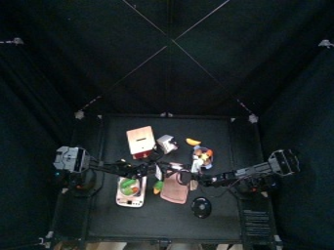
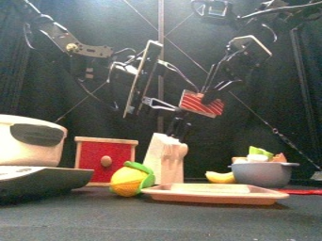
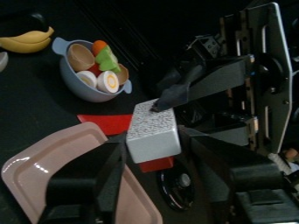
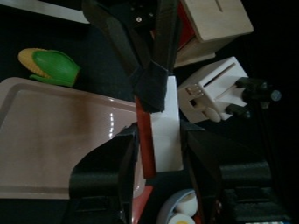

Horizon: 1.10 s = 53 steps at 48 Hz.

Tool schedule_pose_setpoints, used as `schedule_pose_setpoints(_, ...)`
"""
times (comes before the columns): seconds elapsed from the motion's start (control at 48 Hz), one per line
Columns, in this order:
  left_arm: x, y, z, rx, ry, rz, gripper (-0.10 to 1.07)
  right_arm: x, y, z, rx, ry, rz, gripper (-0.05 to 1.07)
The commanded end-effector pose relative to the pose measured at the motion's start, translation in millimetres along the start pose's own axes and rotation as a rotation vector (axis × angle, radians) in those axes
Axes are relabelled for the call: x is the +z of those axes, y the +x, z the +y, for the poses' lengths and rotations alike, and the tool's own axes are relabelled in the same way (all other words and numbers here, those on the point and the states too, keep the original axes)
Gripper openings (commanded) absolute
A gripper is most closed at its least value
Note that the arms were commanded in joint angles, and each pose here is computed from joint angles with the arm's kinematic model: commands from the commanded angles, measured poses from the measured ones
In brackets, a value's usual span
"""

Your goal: Hand over salmon sushi

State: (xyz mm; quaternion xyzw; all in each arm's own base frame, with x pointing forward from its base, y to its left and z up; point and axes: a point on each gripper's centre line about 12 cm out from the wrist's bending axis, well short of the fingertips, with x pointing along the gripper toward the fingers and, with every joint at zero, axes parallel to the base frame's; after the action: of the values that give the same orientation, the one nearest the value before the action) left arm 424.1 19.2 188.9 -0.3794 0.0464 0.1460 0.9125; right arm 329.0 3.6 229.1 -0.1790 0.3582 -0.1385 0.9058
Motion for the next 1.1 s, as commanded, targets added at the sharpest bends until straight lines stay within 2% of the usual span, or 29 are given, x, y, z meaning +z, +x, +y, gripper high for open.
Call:
schedule_pose_setpoints(0.0,10.4,1.6,-10.0,-0.027,-0.008,-0.033,0.70,6.2,-4.3,-2.3,0.001,0.011,-0.023,0.54)
schedule_pose_setpoints(0.25,11.0,0.9,-10.4,-0.028,-0.008,-0.034,0.66,6.8,-3.6,1.3,0.033,0.053,-0.021,0.60)
schedule_pose_setpoints(0.333,10.5,0.1,-9.3,-0.025,-0.008,-0.033,0.66,5.8,-3.1,1.7,0.044,0.077,-0.013,0.69)
schedule_pose_setpoints(0.458,11.0,-0.6,-9.9,-0.027,-0.005,-0.033,0.66,3.3,-2.7,2.9,0.055,0.099,0.002,0.91)
schedule_pose_setpoints(0.562,10.5,-2.0,-8.9,-0.025,-0.004,-0.031,0.66,2.5,-4.6,2.4,0.055,0.108,0.005,1.04)
schedule_pose_setpoints(0.812,12.4,-10.3,-3.9,-0.016,-0.003,-0.030,0.65,-7.3,-18.1,-5.0,0.042,0.142,0.013,1.04)
schedule_pose_setpoints(1.0,14.1,-17.0,-1.0,-0.017,0.002,-0.043,0.65,-12.3,-34.3,-18.1,0.066,0.330,-0.017,1.04)
schedule_pose_setpoints(1.083,17.1,-20.2,-1.9,-0.030,0.010,-0.065,0.65,-16.2,-36.8,-19.5,0.109,0.416,-0.050,1.04)
